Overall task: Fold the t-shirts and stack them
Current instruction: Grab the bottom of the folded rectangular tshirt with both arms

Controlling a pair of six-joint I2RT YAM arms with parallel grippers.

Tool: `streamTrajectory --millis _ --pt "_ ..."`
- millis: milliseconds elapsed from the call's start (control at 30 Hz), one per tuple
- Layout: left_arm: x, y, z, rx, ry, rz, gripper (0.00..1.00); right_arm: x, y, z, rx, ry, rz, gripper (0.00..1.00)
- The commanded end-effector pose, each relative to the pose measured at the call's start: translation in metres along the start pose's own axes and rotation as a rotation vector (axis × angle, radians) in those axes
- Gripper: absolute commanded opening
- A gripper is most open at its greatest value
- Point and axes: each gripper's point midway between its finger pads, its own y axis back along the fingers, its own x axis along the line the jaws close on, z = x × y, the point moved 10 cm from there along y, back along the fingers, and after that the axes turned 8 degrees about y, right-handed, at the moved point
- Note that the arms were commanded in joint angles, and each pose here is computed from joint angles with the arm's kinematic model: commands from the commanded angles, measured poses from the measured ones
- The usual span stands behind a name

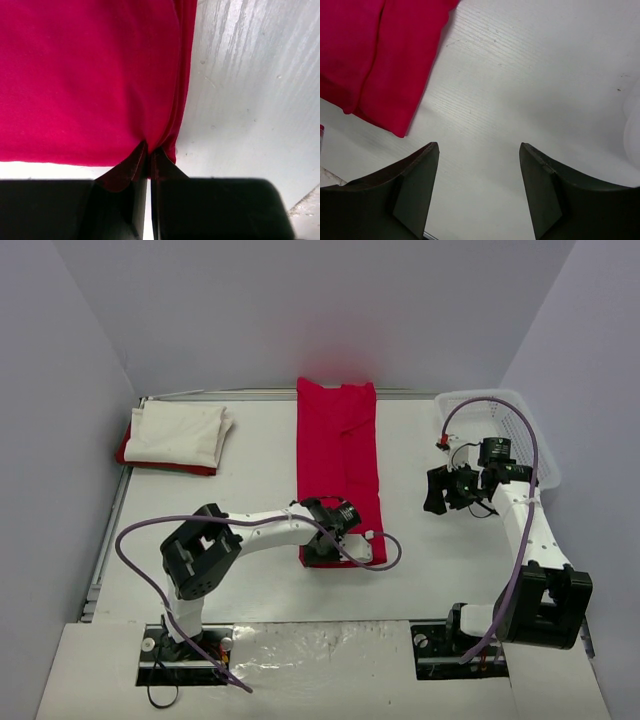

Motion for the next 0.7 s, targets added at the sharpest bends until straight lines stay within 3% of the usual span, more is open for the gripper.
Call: streamTrajectory --millis 0,133,233,267,300,500,533,667 --pt "0.008 0.022 -0.006 -0.051 0.029 -0.071 0.02 0.005 0.012 0.006 -0.051 0.046 -0.003 0.62" --pt "0.017 0.037 -0.015 -0.120 0.080 -0.168 0.02 0.003 0.028 0.014 -0.084 0.143 -0.077 0.61" --pt "0.022 0.047 -0.021 -0.159 0.094 -0.225 0.02 0.003 0.036 0.019 -0.097 0.165 -0.096 0.51" --pt "0.024 0.050 -0.022 -0.173 0.093 -0.235 0.02 0.004 0.038 0.020 -0.092 0.197 -0.082 0.38" --pt "0.025 0.052 -0.023 -0.181 0.100 -0.249 0.02 0.008 0.040 0.016 -0.061 0.201 -0.047 0.35" --pt "0.027 0.051 -0.026 -0.206 0.103 -0.348 0.02 0.021 0.050 0.014 0.030 0.414 0.161 0.37" --pt "0.027 0.050 -0.026 -0.204 0.108 -0.375 0.02 0.021 0.049 0.012 0.030 0.444 0.166 0.42" --pt "0.033 0.049 -0.030 -0.243 0.144 -0.457 0.02 0.026 0.042 0.005 0.012 0.585 0.189 0.40"
